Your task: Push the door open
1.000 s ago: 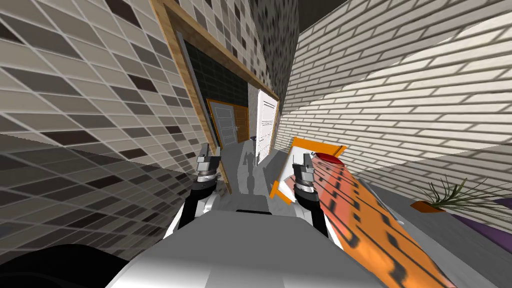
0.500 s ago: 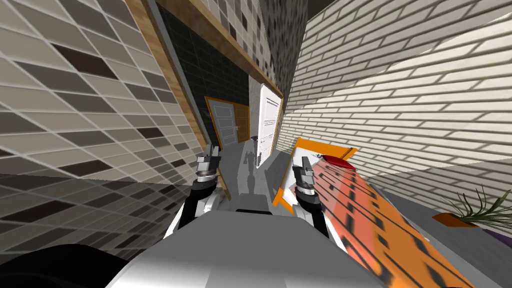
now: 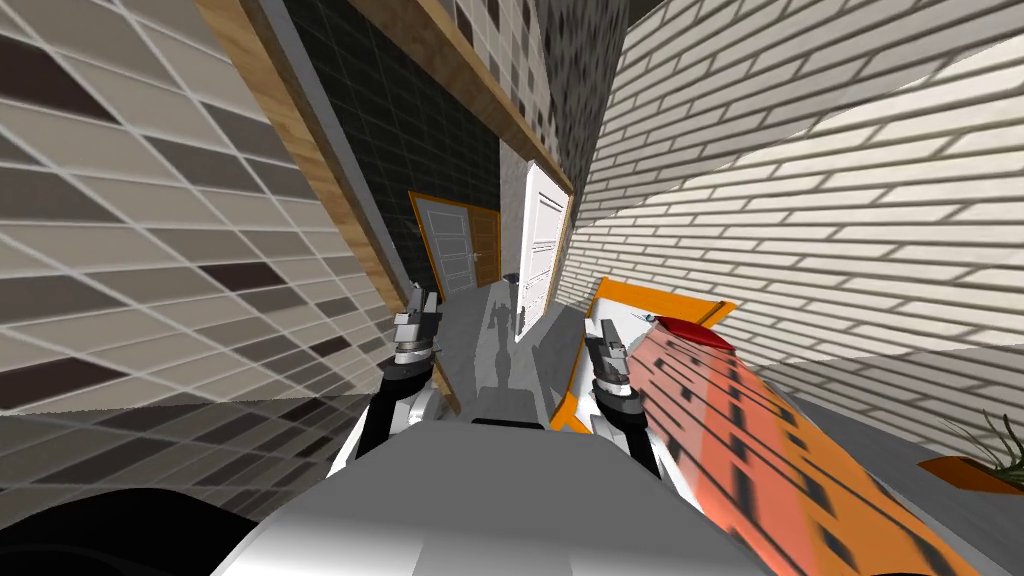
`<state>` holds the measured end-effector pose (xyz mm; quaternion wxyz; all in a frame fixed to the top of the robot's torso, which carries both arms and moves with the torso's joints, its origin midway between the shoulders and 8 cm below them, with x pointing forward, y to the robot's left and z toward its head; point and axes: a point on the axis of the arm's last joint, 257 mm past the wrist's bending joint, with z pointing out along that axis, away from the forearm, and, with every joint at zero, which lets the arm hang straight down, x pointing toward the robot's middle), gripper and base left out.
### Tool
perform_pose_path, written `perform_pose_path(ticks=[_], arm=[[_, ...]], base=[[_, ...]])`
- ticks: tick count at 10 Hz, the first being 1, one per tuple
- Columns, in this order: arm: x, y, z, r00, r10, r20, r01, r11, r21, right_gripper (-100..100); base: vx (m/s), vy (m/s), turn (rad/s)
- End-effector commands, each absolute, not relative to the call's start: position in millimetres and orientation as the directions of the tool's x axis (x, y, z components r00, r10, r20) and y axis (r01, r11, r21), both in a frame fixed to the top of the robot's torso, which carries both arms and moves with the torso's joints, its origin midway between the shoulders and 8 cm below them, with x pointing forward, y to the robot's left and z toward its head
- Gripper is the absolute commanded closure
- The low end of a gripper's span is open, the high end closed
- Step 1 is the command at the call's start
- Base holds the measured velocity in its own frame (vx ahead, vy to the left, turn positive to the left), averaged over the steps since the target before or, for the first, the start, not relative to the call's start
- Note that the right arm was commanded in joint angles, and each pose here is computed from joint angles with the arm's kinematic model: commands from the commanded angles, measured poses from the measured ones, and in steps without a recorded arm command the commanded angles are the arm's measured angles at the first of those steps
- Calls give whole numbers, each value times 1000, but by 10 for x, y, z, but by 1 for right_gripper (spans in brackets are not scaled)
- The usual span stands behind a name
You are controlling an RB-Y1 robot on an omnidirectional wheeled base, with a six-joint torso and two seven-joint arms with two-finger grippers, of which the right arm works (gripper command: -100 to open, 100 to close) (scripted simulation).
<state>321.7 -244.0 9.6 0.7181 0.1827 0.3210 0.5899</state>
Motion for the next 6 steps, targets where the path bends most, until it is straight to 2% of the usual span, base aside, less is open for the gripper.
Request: perform_pose_path(ticks=[1, 6], arm=[[3209, -2436, 28, 83, 961, -262, -728, 238, 642, -100], [3165, -2426, -211, 29, 948, -317, -717, 241, 654, -100]], base=[[176, 54, 22], [192, 37, 32]])
